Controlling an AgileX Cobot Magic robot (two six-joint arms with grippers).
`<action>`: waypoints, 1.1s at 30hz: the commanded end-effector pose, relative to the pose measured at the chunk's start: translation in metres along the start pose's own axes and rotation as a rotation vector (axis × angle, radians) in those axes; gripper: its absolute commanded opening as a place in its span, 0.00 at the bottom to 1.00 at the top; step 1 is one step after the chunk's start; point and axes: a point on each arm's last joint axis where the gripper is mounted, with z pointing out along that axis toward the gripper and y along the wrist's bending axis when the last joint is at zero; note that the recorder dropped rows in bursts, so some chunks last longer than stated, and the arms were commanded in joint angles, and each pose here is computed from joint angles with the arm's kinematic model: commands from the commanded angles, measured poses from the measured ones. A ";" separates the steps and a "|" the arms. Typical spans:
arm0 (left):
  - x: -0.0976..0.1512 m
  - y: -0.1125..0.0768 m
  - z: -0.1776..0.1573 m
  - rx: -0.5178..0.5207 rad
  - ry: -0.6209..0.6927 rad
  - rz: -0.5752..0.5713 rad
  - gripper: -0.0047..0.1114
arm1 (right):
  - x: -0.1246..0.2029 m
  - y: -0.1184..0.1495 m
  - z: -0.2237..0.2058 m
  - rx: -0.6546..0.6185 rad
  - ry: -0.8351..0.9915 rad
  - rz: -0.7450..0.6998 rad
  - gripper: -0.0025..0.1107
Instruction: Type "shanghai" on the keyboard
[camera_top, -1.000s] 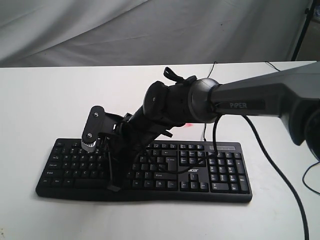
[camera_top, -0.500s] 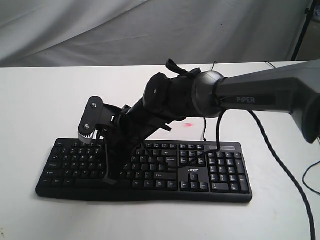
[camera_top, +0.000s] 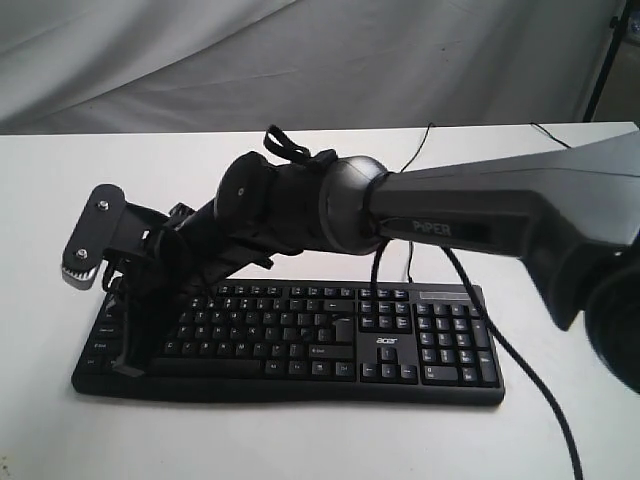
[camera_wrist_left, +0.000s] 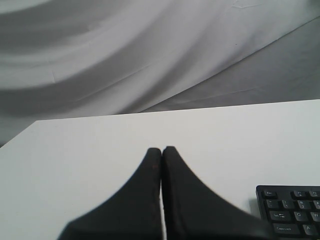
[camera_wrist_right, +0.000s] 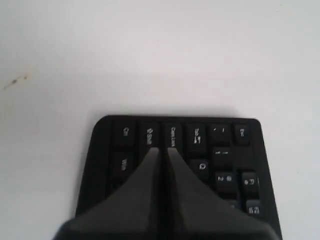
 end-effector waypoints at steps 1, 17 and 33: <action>0.001 0.000 0.001 0.004 0.003 -0.003 0.05 | -0.007 -0.002 0.018 -0.027 -0.018 0.017 0.02; 0.001 0.000 0.001 0.004 0.003 -0.003 0.05 | 0.006 -0.009 0.037 0.022 0.038 0.011 0.02; 0.001 0.000 0.001 0.004 0.003 -0.003 0.05 | 0.009 -0.011 0.041 0.043 0.037 0.003 0.02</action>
